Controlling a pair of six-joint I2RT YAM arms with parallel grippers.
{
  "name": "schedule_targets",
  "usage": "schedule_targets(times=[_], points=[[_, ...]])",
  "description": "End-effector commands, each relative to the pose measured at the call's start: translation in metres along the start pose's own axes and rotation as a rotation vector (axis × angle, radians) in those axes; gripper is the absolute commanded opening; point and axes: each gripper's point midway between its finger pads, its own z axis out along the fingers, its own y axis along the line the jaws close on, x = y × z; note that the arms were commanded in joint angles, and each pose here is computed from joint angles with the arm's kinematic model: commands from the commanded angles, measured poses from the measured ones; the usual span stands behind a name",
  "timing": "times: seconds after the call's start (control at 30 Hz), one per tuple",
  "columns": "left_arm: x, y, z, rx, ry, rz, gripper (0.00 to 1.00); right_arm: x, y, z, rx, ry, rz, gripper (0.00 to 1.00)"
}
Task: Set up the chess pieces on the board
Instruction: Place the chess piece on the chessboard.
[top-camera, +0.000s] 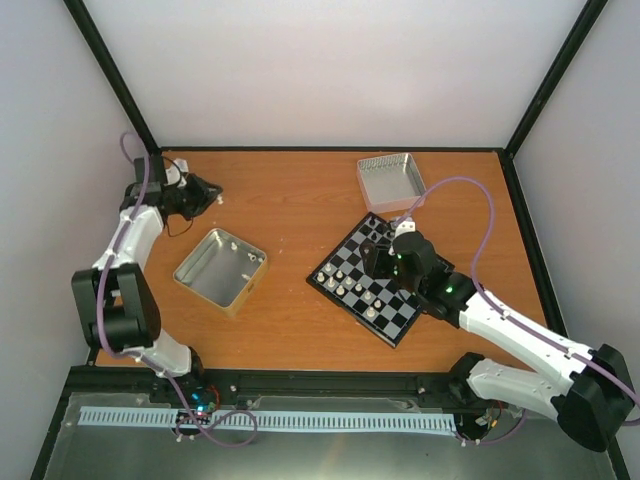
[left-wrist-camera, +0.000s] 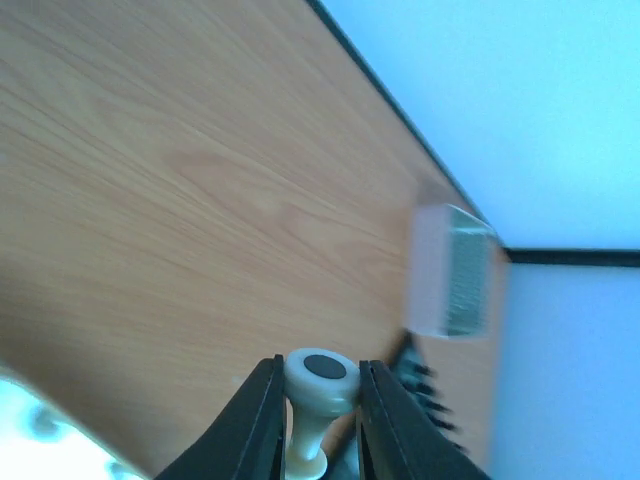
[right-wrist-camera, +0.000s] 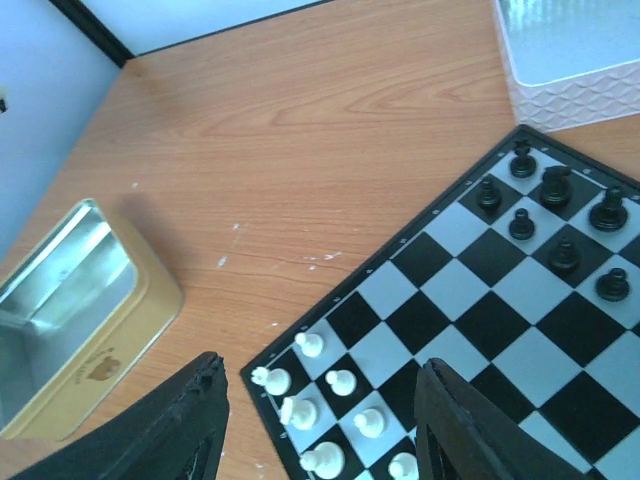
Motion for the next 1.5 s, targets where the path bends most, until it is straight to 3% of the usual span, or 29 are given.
schedule_targets(times=[0.0, 0.13, 0.27, 0.6, 0.9, 1.47], points=[[0.040, -0.077, -0.015, 0.302, 0.074, -0.111, 0.16, -0.005, 0.019, -0.010, -0.112, -0.003, 0.051, 0.52], [0.079, -0.117, -0.027, 0.404, 0.119, -0.172, 0.16, -0.009, 0.038, -0.017, -0.213, 0.006, 0.113, 0.52], [0.117, -0.156, -0.035, 0.492, 0.190, -0.206, 0.17, -0.010, 0.080, -0.024, -0.442, 0.006, 0.181, 0.53], [0.210, -0.218, -0.043, 0.605, 0.357, -0.284, 0.18, -0.038, 0.128, -0.026, -0.555, -0.017, 0.296, 0.60], [0.232, -0.232, -0.043, 0.613, 0.424, -0.339, 0.20, -0.062, 0.125, -0.022, -0.521, -0.120, 0.369, 0.61], [0.228, -0.232, -0.033, 0.592, 0.418, -0.393, 0.20, -0.064, 0.131, 0.002, -0.458, -0.085, 0.341, 0.48]])
